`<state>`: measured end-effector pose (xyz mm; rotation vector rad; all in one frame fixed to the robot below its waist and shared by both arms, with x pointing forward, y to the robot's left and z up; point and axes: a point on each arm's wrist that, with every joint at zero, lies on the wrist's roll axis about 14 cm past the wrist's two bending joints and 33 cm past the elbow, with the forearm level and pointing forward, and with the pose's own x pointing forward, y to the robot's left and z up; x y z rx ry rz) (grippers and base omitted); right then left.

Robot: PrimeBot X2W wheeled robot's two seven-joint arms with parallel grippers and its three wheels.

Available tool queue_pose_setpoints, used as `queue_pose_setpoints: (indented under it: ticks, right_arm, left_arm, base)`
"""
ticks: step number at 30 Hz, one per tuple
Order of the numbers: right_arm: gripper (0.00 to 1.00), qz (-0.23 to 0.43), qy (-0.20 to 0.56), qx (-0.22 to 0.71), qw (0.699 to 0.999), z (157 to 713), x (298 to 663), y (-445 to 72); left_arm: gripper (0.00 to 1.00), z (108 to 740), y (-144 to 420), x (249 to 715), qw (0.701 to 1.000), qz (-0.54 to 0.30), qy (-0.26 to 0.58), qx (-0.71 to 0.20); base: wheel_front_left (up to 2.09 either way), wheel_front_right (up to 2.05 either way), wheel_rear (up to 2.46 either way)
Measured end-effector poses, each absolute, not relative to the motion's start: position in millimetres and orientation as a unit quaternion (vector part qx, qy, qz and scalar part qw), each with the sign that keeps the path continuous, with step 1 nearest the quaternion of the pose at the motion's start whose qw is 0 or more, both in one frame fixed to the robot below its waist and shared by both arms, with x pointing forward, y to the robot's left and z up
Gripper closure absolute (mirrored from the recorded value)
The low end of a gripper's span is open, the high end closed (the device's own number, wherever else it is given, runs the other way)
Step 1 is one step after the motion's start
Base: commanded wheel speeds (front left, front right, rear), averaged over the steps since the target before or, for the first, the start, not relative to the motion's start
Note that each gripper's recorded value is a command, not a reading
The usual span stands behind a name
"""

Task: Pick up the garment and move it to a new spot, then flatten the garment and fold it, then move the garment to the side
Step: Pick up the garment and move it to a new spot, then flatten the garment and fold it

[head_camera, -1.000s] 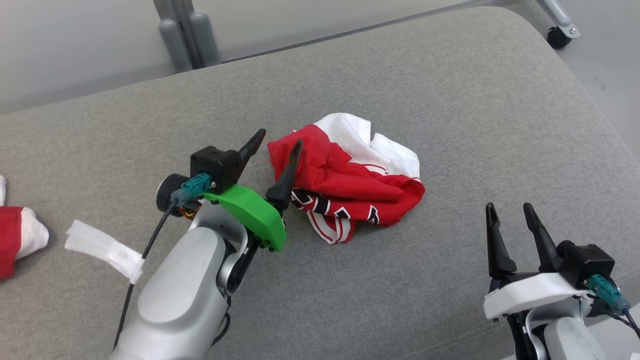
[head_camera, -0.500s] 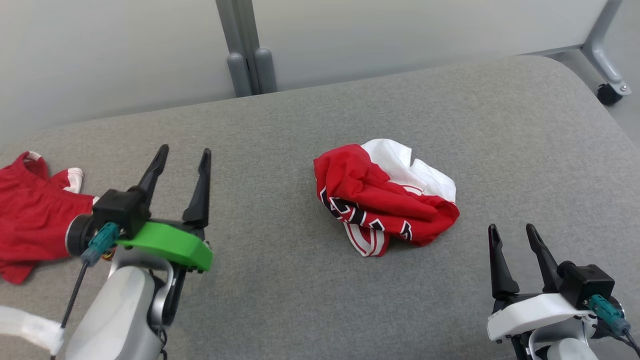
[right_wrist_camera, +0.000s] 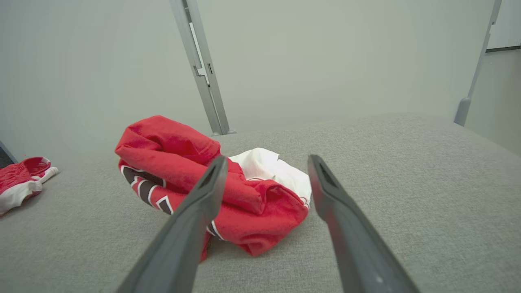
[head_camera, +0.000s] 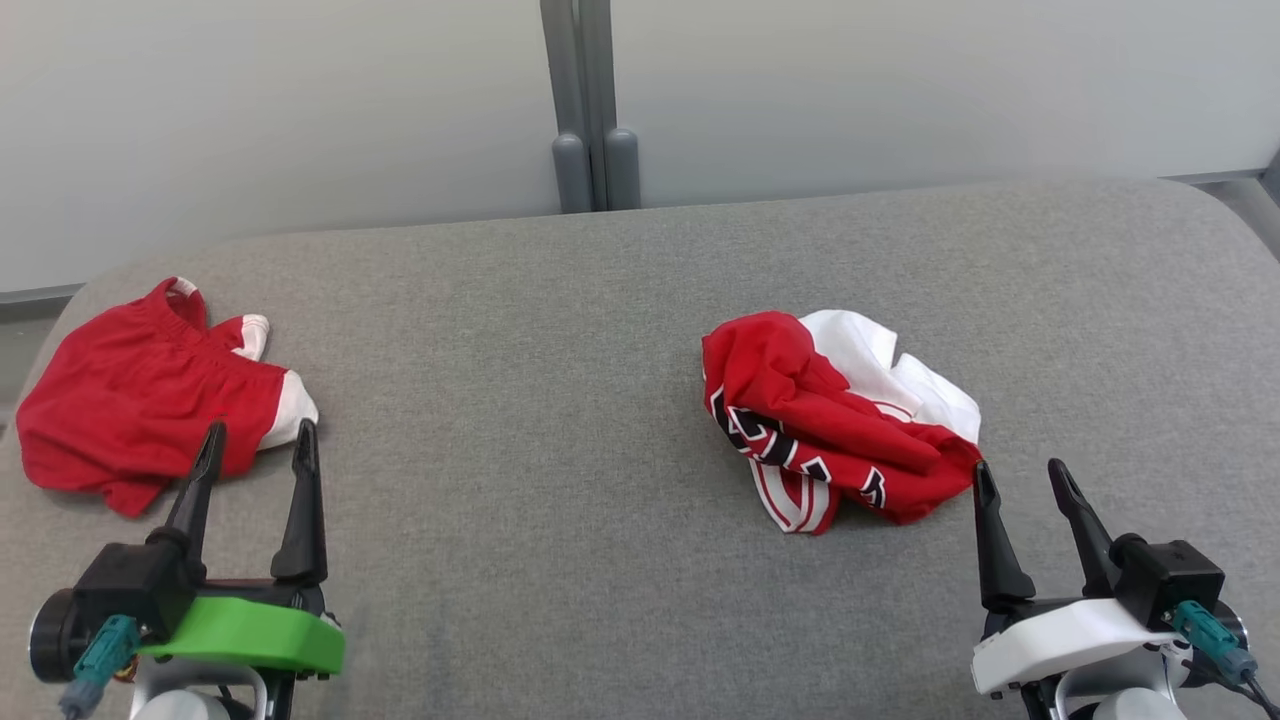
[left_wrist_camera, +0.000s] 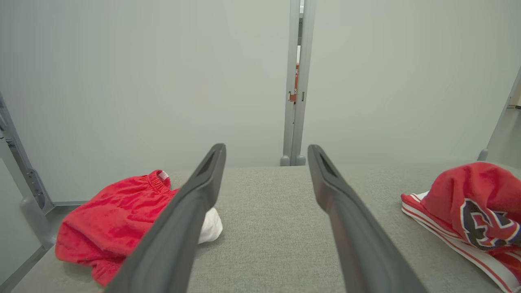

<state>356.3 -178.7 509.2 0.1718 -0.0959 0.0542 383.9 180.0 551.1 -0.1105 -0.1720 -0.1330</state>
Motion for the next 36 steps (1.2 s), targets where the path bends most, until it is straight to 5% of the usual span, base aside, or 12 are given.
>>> queue_pose_setpoints:
  ticks: [36]
  right_arm:
    - [0.00,0.041,-0.035,0.075,0.996,506.1,353.6,-170.8]
  left_arm:
    - [0.00,503.0,184.1,346.2,0.997,-0.041,-0.031,-0.058]
  base:
    - [0.00,0.00,0.00]
